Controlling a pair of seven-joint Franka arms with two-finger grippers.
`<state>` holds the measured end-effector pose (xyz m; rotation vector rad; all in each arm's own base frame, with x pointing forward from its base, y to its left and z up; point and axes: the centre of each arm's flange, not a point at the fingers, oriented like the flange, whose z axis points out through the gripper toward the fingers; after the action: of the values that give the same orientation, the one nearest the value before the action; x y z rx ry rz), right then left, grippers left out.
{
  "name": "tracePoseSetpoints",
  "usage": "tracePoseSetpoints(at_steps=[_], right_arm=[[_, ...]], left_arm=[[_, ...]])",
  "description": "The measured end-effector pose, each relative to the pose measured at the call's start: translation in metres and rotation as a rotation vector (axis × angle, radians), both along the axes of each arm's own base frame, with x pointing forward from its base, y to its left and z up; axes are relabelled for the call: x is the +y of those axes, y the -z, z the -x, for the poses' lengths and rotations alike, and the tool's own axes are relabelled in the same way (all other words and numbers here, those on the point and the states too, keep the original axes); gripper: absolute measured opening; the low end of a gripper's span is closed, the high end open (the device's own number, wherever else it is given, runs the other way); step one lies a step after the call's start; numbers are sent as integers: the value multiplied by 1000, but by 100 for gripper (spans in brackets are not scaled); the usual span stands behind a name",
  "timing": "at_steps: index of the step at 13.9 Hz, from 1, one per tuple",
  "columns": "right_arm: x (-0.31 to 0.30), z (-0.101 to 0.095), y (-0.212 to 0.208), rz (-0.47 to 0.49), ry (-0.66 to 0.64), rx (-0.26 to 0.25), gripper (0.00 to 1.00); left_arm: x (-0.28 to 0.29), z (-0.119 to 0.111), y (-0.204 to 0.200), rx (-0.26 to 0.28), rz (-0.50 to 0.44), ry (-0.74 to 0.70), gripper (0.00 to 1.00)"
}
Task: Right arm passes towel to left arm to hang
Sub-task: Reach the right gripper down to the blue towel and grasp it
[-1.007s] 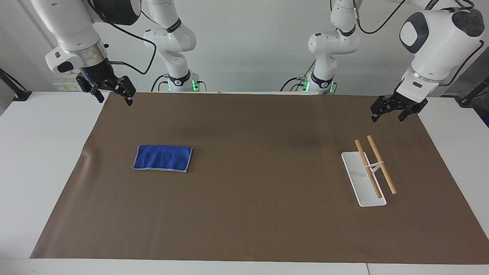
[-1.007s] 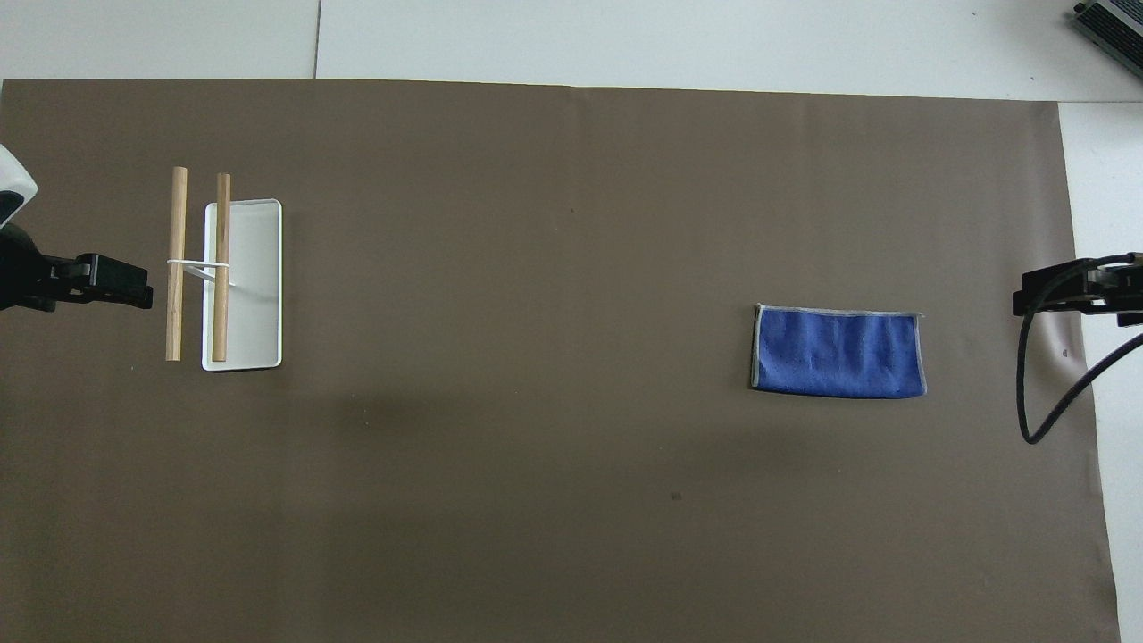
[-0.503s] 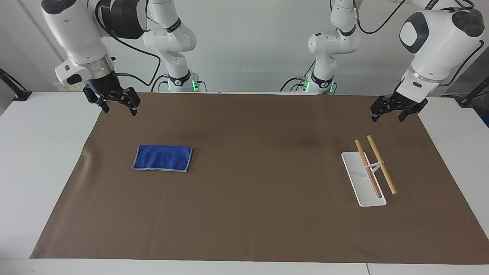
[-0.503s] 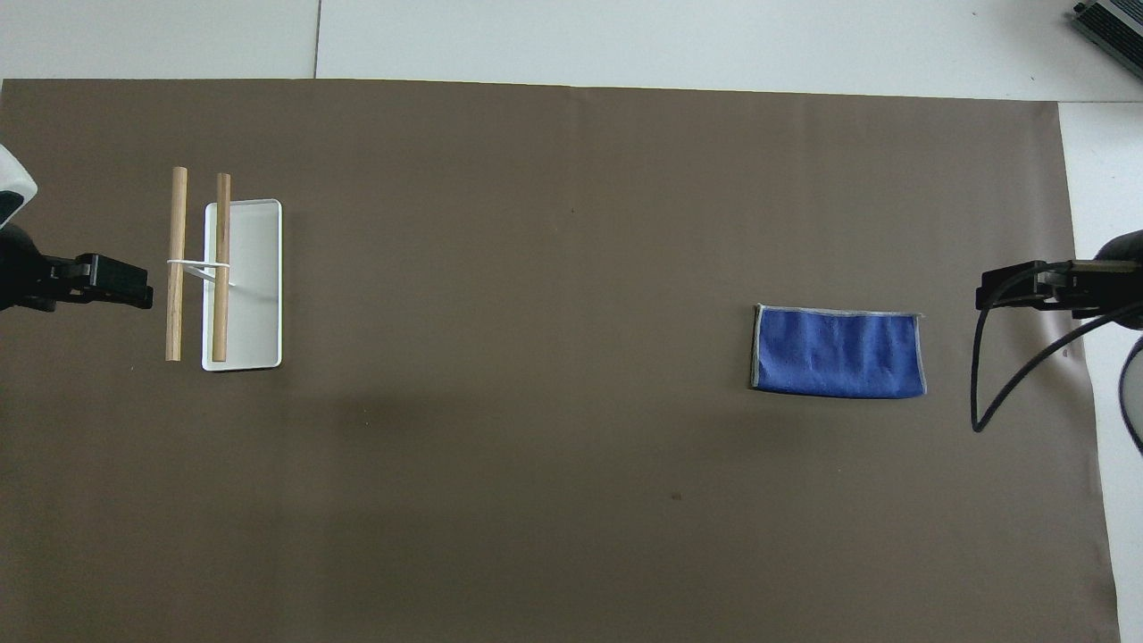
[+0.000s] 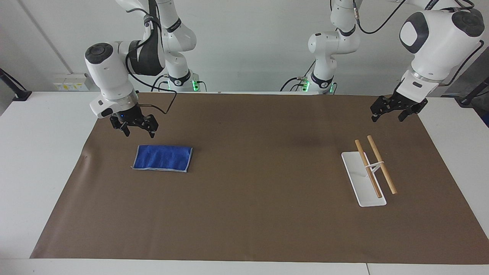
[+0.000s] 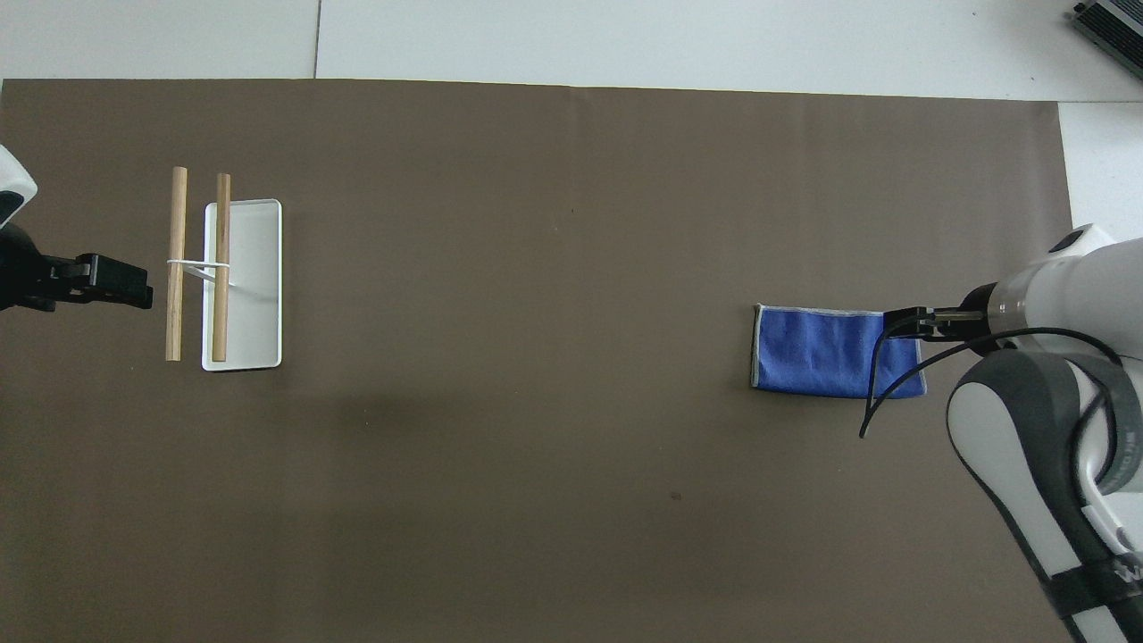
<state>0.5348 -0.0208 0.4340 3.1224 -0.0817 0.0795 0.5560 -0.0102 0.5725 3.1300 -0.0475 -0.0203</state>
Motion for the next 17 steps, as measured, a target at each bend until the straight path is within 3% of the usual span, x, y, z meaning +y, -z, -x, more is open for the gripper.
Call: tracePoseSetpoints(at_steps=[8,17], right_arm=[[0,-2,112,6,-20,-18,100],[-3,8,143,9,-37,-32,100]], left_arm=[[0,0,0,0,0,0,100],[0,0,0,0,0,0,100]])
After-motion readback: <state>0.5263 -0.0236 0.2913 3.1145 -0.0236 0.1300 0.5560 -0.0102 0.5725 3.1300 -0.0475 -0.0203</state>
